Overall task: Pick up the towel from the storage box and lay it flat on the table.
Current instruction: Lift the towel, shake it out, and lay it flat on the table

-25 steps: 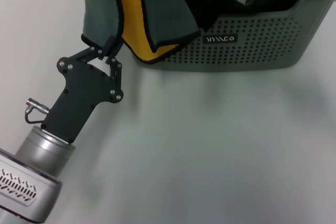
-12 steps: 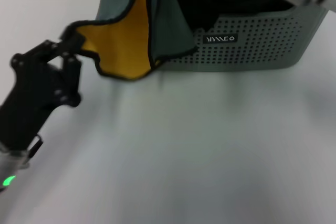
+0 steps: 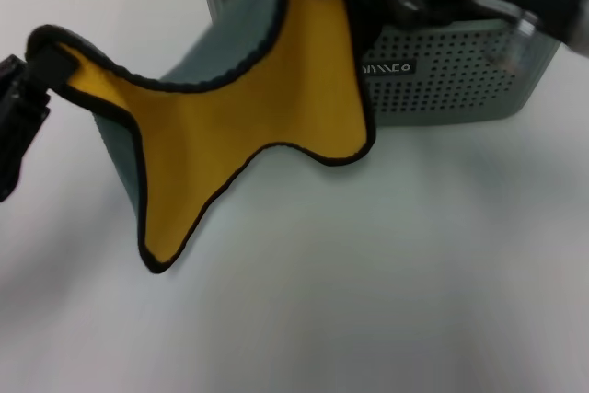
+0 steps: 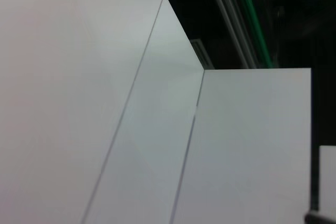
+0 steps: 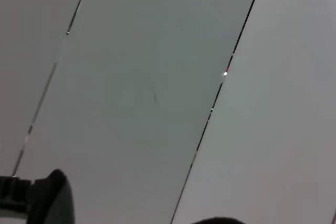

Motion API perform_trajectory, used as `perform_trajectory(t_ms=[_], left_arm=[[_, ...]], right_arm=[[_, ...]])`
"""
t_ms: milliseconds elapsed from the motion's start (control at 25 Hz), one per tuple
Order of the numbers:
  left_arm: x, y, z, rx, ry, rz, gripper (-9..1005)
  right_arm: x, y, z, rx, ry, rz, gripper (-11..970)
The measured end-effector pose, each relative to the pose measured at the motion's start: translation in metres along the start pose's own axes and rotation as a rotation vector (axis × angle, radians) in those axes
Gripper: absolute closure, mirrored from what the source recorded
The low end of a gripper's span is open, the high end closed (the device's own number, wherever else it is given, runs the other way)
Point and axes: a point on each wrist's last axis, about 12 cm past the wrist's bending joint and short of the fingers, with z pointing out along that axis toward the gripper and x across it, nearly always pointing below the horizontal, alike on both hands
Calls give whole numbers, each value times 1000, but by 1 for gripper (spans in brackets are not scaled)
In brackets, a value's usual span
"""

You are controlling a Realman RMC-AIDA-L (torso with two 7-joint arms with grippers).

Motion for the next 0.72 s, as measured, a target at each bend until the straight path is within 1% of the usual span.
perform_trajectory(t_ms=[80, 120, 160, 320, 400, 560, 640, 720], left_arm=[[-8, -1, 0, 26, 21, -27, 980], [-8, -1, 0, 26, 21, -27, 980], [-15, -7, 0, 66, 58, -55, 980], [-28, -22, 5, 161, 145, -112, 980], [-35, -33, 7, 213, 204, -132, 979], [-45, -55, 6, 272, 281, -147, 979], [-49, -65, 4, 289, 307, -170, 979], [-50, -71, 0, 299, 336, -196, 979]], right_arm=[[0, 2, -19, -16, 20, 46, 876], [-1, 5, -37, -41, 42, 88, 876], [-1, 5, -37, -41, 42, 88, 875], [-11, 17, -77, -152, 68, 175, 873], [-18, 24, -98, -194, 74, 205, 872], [-29, 39, -134, -264, 54, 275, 871], [-32, 46, -146, -293, 37, 308, 870], [-29, 50, -154, -284, 39, 351, 869]])
